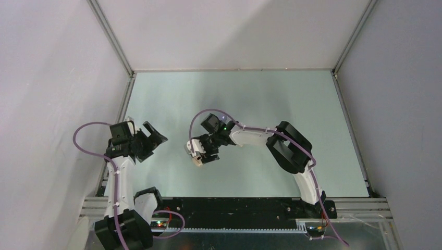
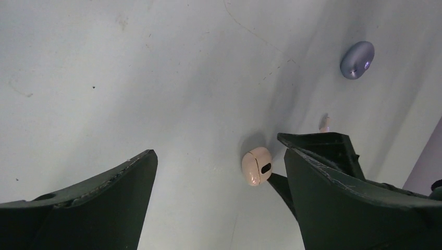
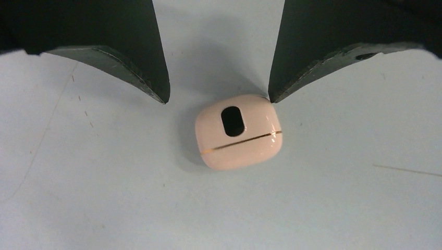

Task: Insert the wireless bluetooth earbuds into the charging case
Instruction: Move the charging case to the center of the board.

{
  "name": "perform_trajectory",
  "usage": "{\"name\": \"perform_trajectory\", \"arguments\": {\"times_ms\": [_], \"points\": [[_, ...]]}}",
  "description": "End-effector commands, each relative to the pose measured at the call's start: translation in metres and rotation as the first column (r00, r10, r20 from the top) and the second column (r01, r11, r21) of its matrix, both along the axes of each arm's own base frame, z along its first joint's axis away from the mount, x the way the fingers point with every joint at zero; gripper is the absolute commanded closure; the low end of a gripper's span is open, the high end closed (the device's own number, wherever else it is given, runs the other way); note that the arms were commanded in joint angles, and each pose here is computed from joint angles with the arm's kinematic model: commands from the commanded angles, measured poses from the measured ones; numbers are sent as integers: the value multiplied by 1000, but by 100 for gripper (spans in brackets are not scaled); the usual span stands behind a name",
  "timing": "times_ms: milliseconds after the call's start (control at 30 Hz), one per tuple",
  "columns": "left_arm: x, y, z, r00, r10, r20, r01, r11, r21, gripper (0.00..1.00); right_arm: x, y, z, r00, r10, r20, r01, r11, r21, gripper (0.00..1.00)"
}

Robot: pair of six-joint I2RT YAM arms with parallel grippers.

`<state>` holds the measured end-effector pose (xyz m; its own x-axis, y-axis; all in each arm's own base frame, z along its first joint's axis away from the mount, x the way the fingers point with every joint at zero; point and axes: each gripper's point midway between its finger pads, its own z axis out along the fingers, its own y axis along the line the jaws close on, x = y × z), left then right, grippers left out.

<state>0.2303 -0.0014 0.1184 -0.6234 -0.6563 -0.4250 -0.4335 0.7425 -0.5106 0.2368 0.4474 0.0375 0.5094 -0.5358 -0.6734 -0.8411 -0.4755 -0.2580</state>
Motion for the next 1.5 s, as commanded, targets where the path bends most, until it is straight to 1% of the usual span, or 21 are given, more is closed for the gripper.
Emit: {"name": "perform_trajectory", "arguments": {"times_ms": [0, 267, 433, 500, 600, 667, 867, 1100, 1233, 1467], "points": [[7, 2, 10, 998, 25, 52, -24, 1000, -12, 2, -11, 25, 5, 1000, 29, -10, -29, 997, 78, 26], [4, -1, 8, 998, 34, 59, -33, 999, -25, 3, -19, 55, 19, 997, 71, -11, -68, 985, 161, 23], [4, -1, 10, 997, 34, 67, -32, 999, -24, 3, -16, 66, 18, 997, 70, 12, -71, 982, 176, 22], [4, -1, 11, 997, 33, 69, -31, 999, -25, 3, -17, 65, 18, 995, 93, 24, -96, 981, 171, 22], [5, -2, 10, 997, 31, 74, -28, 999, -33, 3, -21, 54, 15, 994, 113, 6, -113, 987, 113, 21], [5, -3, 8, 996, 35, 76, -32, 999, -43, 3, -18, 46, 13, 995, 98, 0, -98, 992, 75, 21], [8, -3, 11, 996, 37, 83, -33, 998, -49, 3, 1, 35, 11, 997, -55, -47, 56, 998, 11, 22], [12, -5, 13, 995, 38, 88, -32, 997, -70, 5, -1, 30, 9, 966, -202, -159, 196, 979, -49, 24], [10, -6, 11, 996, 36, 80, -30, 997, -75, 6, -5, 31, 9, 964, -206, -170, 198, 978, -61, 25], [11, -7, 11, 996, 36, 86, -29, 996, -89, 7, -12, 34, 8, 976, -143, -162, 135, 989, -62, 24]]}}
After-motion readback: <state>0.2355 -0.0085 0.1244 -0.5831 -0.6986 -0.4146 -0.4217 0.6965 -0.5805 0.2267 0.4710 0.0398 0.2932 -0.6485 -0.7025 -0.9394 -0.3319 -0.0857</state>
